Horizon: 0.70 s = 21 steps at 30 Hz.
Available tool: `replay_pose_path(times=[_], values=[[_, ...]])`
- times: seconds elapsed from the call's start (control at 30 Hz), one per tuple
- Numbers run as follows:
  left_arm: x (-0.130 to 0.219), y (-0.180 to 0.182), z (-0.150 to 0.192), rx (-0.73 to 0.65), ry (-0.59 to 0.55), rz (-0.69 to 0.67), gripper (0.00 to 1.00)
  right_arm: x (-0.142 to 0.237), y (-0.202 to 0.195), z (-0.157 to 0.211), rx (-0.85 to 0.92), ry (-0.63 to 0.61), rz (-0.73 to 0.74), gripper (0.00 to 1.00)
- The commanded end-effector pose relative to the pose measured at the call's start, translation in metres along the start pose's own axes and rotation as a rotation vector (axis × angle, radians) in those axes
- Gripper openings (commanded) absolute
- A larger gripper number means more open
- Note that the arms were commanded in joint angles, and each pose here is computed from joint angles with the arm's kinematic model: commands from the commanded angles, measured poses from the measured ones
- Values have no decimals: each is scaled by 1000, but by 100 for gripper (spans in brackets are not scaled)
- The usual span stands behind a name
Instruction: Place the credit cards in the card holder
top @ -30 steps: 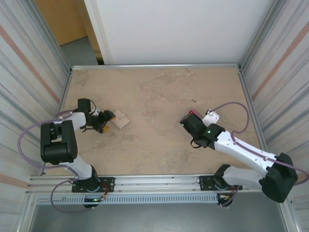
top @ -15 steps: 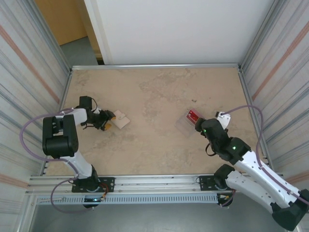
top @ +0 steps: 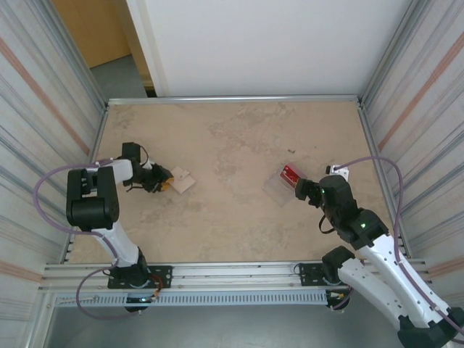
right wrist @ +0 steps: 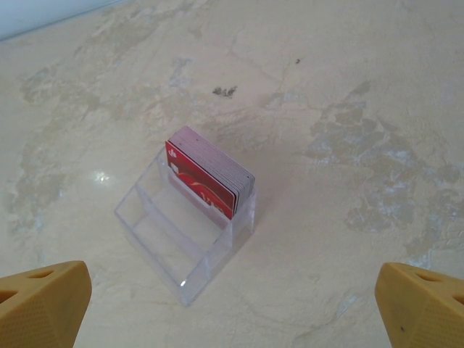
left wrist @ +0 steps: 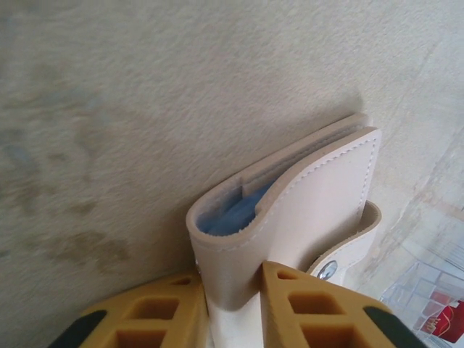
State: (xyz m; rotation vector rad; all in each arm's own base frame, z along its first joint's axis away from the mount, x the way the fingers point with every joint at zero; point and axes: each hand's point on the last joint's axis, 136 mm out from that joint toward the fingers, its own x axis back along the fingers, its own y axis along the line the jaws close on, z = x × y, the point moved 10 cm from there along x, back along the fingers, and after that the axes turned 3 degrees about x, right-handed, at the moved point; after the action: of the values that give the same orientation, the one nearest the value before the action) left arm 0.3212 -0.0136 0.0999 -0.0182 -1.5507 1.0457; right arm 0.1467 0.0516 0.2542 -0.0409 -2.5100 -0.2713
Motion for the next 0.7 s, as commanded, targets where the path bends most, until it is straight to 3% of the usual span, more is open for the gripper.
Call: replay_pose_path(times=[0.0,0.17,0.43,0.57,0.67], values=[[-16,2,3,-55,6,-10,18,8,2,-7,38,2,-49,99],[-2,-9,4,-97,-31,23,1,6,6,-6,29,13,-86,99],[45,-46,26,-314,-158,109,0,0,34,-18,44,36,-206,99],[63,-80,69,-667,-218,117,0,6,65,-32,129,29,-269,96],[70,-95,99,-895,-203,192,0,7,94,-39,170,37,-341,94]])
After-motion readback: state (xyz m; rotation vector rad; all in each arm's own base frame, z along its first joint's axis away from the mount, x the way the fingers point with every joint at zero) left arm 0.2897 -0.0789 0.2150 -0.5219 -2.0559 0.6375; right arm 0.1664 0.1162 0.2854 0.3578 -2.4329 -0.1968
